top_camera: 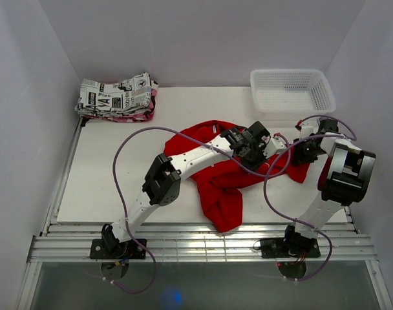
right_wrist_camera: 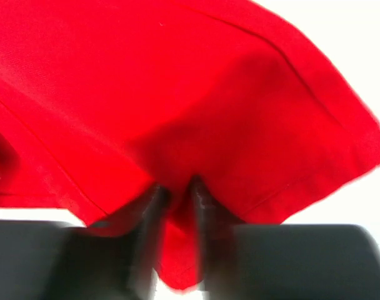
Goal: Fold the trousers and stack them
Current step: Flatten the trousers out
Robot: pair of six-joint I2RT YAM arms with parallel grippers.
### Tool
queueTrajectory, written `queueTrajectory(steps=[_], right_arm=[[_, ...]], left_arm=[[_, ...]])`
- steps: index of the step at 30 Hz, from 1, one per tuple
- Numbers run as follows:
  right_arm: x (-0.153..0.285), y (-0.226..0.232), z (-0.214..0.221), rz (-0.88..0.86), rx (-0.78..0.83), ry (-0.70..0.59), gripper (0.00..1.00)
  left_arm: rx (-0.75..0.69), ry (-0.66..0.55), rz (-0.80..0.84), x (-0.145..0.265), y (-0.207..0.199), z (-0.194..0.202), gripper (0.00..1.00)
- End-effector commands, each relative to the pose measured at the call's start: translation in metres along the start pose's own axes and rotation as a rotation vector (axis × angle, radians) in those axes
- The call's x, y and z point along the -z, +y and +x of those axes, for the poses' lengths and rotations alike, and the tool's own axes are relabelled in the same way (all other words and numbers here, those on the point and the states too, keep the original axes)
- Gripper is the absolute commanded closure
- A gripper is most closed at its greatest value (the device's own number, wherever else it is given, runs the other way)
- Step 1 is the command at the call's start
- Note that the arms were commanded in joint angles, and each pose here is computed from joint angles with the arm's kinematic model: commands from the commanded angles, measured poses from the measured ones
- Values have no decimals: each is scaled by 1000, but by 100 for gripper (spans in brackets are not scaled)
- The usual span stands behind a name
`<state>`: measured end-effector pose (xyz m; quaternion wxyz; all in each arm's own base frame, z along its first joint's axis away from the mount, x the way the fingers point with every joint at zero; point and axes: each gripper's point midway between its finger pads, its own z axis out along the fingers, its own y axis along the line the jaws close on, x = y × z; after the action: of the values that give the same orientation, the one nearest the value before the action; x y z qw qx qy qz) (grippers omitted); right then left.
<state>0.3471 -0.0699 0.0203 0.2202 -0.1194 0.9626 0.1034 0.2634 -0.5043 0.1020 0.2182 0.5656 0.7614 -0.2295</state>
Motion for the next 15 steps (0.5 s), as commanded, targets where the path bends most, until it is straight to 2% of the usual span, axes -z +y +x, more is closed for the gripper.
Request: queueTrajectory(steps=[1,2,4,5,6,8,9,10,11,12,13,15], right_arm=[[-4,-11,16,56,-27,42,85],[-2,-13,15,65,-28,39,91],[2,-19,15,84,-43,34,92],[6,-22,13,94,-43,25,92],[9,-26,11,106,-47,16,92],[17,-29,9,118,-50,5,92],[20,-31,7,123,-48,-3,92],[24,-31,5,127,-35,-7,92],[29,-31,4,131,-27,-9,92],[31,-29,4,129,-24,-7,92],[35,-30,3,131,-7,-10,92],[43,-27,0,128,9,-13,92]], left_arm=[[35,-131,-110,73,20,-35,100],[48,-164,-136,94,26,-40,100],[127,-202,-226,133,55,-31,100],[137,-284,-284,185,59,-39,100],[178,-259,-354,197,74,-17,100],[269,-299,-460,249,104,10,100],[285,-424,-549,310,105,12,100],[374,-383,-622,319,129,60,100],[402,-407,-680,340,133,78,100],[411,-483,-761,383,123,91,100],[480,-404,-861,384,135,137,100],[523,-349,-962,402,125,183,100]])
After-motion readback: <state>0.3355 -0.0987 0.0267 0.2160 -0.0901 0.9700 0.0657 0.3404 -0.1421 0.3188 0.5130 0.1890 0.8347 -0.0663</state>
